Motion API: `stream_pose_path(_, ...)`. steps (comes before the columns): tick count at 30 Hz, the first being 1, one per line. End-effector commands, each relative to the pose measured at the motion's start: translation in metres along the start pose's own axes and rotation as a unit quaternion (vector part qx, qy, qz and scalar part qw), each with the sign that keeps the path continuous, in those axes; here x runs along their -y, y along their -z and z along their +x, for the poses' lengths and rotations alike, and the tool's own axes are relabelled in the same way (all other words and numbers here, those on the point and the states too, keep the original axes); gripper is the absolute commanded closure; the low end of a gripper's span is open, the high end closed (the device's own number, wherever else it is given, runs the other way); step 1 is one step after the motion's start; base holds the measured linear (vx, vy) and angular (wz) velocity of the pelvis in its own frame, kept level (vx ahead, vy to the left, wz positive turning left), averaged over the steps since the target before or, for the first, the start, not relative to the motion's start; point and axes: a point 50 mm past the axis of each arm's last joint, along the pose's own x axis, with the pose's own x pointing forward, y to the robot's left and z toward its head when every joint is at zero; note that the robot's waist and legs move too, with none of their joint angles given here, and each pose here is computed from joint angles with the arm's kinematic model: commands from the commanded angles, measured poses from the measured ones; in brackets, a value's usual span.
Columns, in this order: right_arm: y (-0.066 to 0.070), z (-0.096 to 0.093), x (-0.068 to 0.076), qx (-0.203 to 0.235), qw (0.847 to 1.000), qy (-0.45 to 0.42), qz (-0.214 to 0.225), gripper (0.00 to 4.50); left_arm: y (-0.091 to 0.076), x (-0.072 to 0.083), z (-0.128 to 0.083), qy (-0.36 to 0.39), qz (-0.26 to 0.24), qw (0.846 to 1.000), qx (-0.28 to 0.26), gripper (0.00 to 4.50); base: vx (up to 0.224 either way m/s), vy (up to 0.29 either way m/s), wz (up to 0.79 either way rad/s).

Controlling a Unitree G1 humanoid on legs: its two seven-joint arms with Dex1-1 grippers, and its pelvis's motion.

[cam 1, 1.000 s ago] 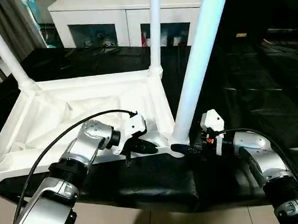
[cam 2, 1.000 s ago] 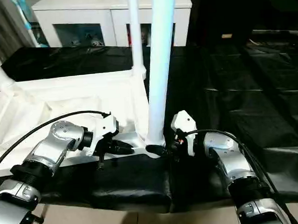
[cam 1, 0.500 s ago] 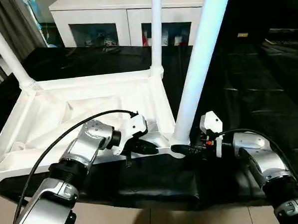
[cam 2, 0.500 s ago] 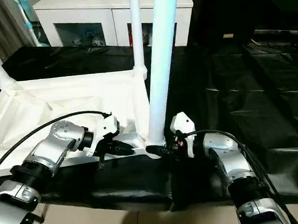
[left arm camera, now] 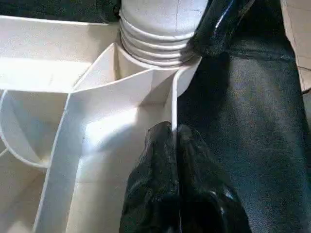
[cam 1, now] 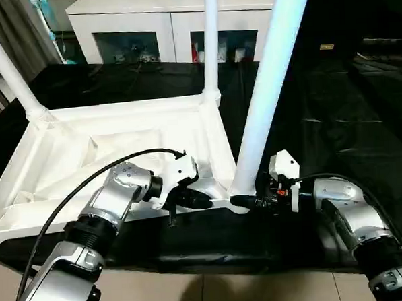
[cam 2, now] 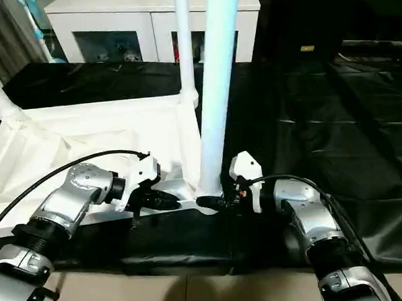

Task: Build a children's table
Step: Rotate leg to tighten

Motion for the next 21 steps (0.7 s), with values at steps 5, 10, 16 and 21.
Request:
stream_pose_path(5,0.008,0.021,0.018,-0.007,0.981,0.190,0.042,1.85,0.008,-0.011,0.021,-0.095,-0.065,0.993,-0.017,4.50,0.000,0.000,0.00)
stream_pose_path(10,0.010,0.036,0.019,-0.004,0.966,0.247,0.081,1.85,0.004,-0.017,0.032,-0.144,-0.098,0.985,-0.004,4.50,0.000,0.000,0.00)
stream_pose_path(16,0.008,0.062,0.022,-0.004,0.921,0.358,0.151,1.85,-0.009,-0.027,0.051,-0.234,-0.139,0.962,0.010,4.50,0.000,0.000,0.00)
stream_pose_path(21,0.007,0.072,0.021,-0.016,0.913,0.377,0.153,1.85,-0.013,-0.030,0.056,-0.248,-0.133,0.959,0.006,4.50,0.000,0.000,0.00)
